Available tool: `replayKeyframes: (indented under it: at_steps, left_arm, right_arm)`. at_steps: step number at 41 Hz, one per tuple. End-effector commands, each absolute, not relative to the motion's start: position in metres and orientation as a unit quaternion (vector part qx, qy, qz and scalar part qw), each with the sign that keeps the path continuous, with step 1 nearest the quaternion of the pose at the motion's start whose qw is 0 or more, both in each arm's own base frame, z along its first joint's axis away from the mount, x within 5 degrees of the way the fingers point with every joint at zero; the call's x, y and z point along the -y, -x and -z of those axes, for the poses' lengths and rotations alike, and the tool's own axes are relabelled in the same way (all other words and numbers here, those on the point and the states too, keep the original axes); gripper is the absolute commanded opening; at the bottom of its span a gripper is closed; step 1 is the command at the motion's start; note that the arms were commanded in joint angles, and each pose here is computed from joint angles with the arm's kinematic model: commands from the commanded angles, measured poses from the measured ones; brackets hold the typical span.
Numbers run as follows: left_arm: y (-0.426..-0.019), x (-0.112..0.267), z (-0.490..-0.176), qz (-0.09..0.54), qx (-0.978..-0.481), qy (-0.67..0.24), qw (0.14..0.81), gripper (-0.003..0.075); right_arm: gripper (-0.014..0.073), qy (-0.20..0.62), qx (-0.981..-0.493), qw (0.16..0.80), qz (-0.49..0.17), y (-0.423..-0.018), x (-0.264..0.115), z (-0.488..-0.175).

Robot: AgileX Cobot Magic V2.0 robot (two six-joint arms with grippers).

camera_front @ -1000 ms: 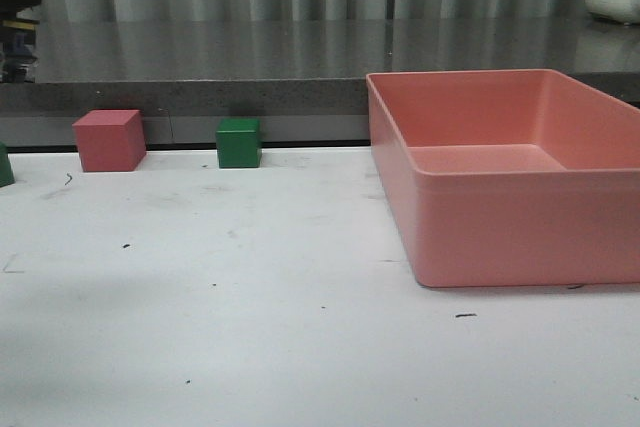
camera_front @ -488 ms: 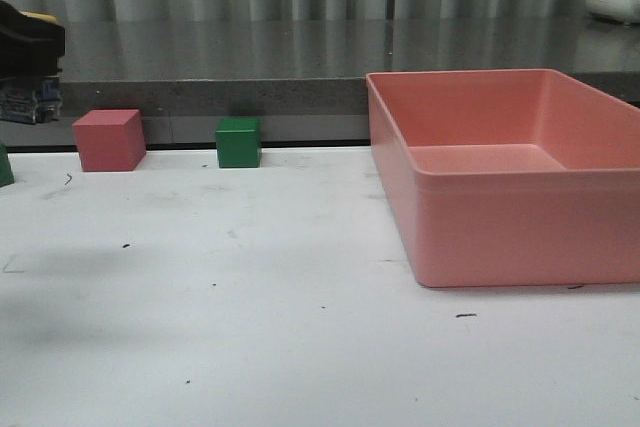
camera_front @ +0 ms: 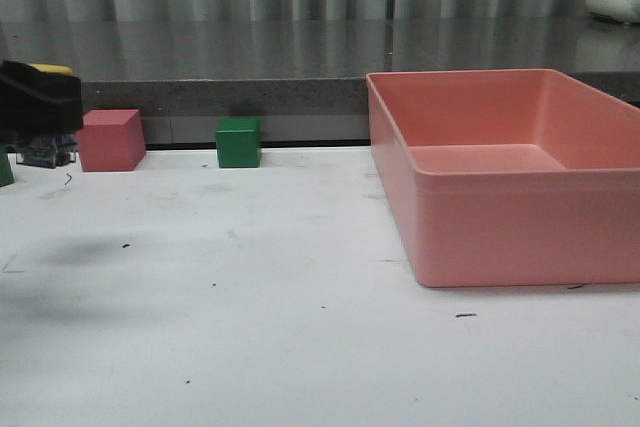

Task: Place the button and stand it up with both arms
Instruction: 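Lift the button with the left gripper and rotate it cap-up, then lower the button upright onto the table and open the left gripper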

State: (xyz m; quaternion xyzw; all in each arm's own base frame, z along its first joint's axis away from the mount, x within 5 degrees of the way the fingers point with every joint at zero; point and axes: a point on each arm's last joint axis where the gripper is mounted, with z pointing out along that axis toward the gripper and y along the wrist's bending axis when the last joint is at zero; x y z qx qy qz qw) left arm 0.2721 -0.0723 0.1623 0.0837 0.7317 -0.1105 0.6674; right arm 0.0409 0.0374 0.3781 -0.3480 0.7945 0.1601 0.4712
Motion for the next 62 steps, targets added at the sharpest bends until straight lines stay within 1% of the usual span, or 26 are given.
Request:
replayKeyframes:
  at_steps: [1, 7, 26, 38, 51, 62]
  left_arm:
    - [-0.276, 0.072, -0.182, 0.125, -0.660, -0.065, 0.738, 0.0154]
    - [-0.277, 0.072, -0.173, 0.125, -0.660, -0.065, 0.738, 0.0154]
    - [-0.297, 0.075, -0.147, 0.118, -0.682, -0.059, 0.720, 0.0154]
    - [-0.298, 0.076, -0.143, 0.117, -0.689, -0.060, 0.713, 0.0154]
    - [-0.298, 0.076, -0.137, 0.113, -0.711, -0.062, 0.691, 0.0159]
    - [-0.290, 0.073, -0.129, 0.110, -0.730, -0.063, 0.672, 0.0160]
  right_arm:
    - [0.0426, 0.341, -0.775, 0.506, -0.169, -0.042, -0.038, -0.389]
    - [0.0426, 0.341, -0.775, 0.506, -0.169, -0.042, -0.038, -0.389]
    - [0.0426, 0.341, -0.775, 0.506, -0.169, -0.042, -0.038, -0.389]
    - [0.0426, 0.341, -0.775, 0.506, -0.169, -0.042, -0.038, -0.389]
    - [0.0426, 0.341, -0.775, 0.506, -0.169, -0.042, -0.038, -0.389]
    - [0.0426, 0.341, -0.775, 0.506, -0.169, -0.042, -0.038, -0.389]
